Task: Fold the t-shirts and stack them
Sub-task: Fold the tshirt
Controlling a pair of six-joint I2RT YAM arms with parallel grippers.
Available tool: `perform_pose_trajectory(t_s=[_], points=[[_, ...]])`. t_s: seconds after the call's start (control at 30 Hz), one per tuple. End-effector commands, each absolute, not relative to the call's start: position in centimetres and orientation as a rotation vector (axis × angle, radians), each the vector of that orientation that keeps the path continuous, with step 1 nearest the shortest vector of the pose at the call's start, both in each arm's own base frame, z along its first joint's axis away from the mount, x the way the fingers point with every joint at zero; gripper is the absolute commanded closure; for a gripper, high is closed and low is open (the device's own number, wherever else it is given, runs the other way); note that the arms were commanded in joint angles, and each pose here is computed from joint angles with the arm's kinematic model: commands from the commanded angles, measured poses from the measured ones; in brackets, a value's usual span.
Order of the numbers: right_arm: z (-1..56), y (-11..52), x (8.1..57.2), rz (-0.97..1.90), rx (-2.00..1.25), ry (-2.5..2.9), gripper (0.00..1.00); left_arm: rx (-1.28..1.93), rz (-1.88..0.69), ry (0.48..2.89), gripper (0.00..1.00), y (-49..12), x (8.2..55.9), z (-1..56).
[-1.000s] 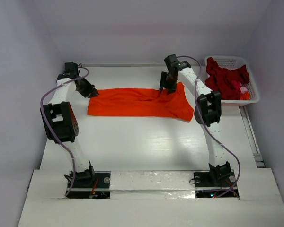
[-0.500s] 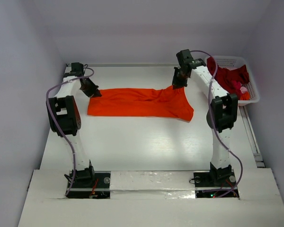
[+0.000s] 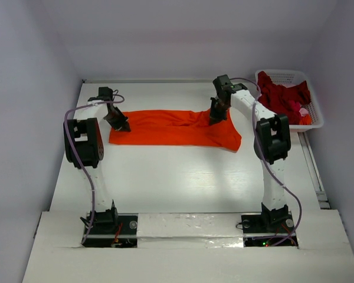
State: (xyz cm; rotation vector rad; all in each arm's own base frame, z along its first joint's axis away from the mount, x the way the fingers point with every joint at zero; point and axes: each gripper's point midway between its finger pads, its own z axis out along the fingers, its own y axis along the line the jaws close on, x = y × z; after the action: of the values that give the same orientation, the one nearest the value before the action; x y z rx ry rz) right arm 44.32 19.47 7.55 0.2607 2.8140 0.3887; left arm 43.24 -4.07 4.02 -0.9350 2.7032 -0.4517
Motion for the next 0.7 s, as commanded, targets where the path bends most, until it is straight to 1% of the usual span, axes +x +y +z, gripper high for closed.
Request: perform_pose_trajectory(t_s=[0.0, 0.13, 0.47, 0.67], points=[[7.6, 21.4, 45.1, 0.485, 0.234, 2.814, 1.00, -0.966, -0.364, 2.717, 1.00, -3.0, 41.9, 3.1], [7.3, 22.0, 45.0, 0.520, 0.237, 2.841, 1.00, -0.984, -0.353, 2.736, 1.00, -3.0, 41.1, 2.4], [8.3, 22.5, 45.2, 0.560, 0.235, 2.830, 1.00, -1.009, -0.342, 2.760, 1.00, -3.0, 41.0, 1.2], [8.8, 23.3, 46.1, 0.601, 0.237, 2.820, 1.00, -1.016, -0.341, 2.775, 1.00, -3.1, 40.4, 0.8]])
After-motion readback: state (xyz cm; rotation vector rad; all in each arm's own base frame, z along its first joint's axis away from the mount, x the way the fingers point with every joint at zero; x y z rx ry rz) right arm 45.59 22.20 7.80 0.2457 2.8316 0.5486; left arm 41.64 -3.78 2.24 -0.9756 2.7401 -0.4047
